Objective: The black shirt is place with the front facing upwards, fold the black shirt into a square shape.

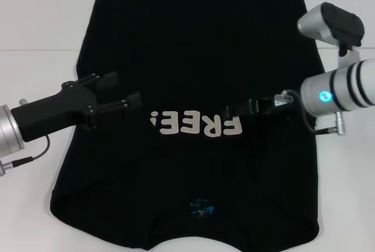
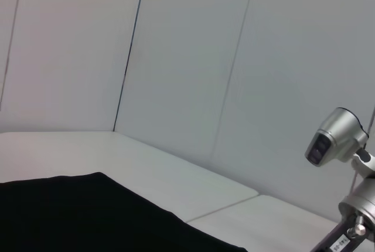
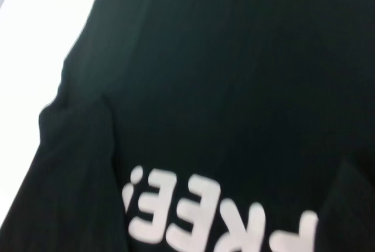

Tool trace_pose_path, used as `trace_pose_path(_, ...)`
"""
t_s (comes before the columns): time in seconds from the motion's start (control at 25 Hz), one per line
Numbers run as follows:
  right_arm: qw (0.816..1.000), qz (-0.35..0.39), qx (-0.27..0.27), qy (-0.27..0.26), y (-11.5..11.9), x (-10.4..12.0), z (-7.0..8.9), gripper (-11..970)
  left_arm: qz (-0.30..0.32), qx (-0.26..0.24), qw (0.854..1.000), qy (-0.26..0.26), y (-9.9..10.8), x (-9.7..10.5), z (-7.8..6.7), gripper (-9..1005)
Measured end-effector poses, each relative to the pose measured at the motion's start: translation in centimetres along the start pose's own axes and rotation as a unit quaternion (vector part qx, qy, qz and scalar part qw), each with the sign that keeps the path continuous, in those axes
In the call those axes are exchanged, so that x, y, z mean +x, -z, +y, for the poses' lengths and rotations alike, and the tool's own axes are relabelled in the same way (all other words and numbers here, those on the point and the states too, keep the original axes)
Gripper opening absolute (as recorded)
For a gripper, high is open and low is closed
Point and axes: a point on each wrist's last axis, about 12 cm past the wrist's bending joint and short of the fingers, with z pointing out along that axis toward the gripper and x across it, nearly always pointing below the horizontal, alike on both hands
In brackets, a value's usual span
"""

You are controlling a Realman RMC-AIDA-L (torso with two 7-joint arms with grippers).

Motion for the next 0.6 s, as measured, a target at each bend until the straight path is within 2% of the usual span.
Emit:
trace_pose_path(0.12, 1.0, -0.024, -0.005, 0.014, -0.6, -0.3, 0.7, 941, 0.0, -0.002, 1.0, -0.001, 0.1, 0.0, 0.0, 878)
trace_pose_path(0.4, 0.994, -0.067, -0.064, 0.055, -0.9, -1.2, 2.8, 940, -0.001, -0.002, 1.0, 0.0, 0.1, 0.2, -0.1, 877)
trace_pose_path(0.6, 0.994, -0.071, -0.066, 0.052, 0.1, -1.1, 1.7, 940, -0.006, -0.014, 1.0, 0.009, 1.2, 0.4, 0.1, 877)
